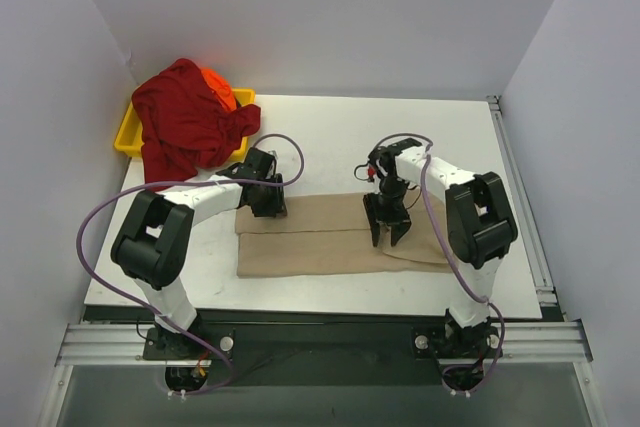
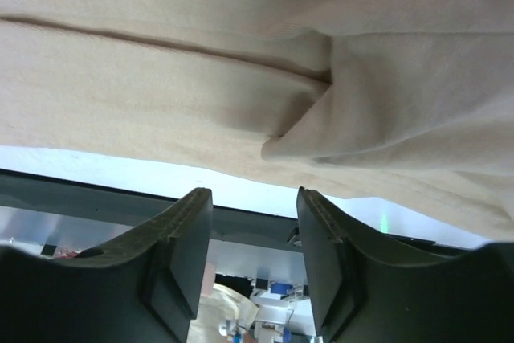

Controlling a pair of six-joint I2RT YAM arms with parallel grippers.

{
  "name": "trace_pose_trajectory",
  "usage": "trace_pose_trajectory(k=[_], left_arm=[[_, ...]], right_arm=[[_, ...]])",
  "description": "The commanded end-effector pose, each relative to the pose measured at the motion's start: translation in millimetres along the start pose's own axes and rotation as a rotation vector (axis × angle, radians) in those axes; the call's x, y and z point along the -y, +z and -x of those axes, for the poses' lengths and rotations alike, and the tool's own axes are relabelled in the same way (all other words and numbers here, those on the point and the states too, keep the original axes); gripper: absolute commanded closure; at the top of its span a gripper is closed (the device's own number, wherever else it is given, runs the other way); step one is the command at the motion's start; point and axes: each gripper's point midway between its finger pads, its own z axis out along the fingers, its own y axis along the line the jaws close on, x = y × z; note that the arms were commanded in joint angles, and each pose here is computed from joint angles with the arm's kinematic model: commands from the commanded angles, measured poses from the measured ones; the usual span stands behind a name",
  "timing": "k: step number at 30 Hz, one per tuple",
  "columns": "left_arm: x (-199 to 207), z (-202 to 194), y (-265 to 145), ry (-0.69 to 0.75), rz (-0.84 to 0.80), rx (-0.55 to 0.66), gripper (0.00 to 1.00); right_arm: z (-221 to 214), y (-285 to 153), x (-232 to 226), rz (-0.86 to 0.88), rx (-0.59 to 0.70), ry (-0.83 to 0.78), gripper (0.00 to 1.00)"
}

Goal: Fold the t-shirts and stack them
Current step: Fold the other side of the tshirt into a rectangle, then rotate the tshirt 90 degrees

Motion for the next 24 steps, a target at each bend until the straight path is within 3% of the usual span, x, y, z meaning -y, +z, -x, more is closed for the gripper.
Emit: trace_pose_trajectory(k=[1,6,13,17,24], left_arm=[[10,16,-11,0.032,-0.002,0.042,0.52],[28,30,-15,0.08,-0.038,0.072,0.52],[53,13,13,0.097,-0.153,-0.022,0.52],[46,-1,29,0.084,-0.139,-0.077,0.52],[23,-8,45,0.034,-0.079,-0.124,0.52]], right_arm=[[-3,-30,15,-0.022,0.041,0.057,0.53],[7,-51,71,-0.044,0.126,0.226,0.5],[14,-33,138,-0.138,0.104,0.416,0.5],[28,-20,165,-0.171,0.108,0.524,0.5],[62,-9,190,-0.258,0.127,0.557,0.51]])
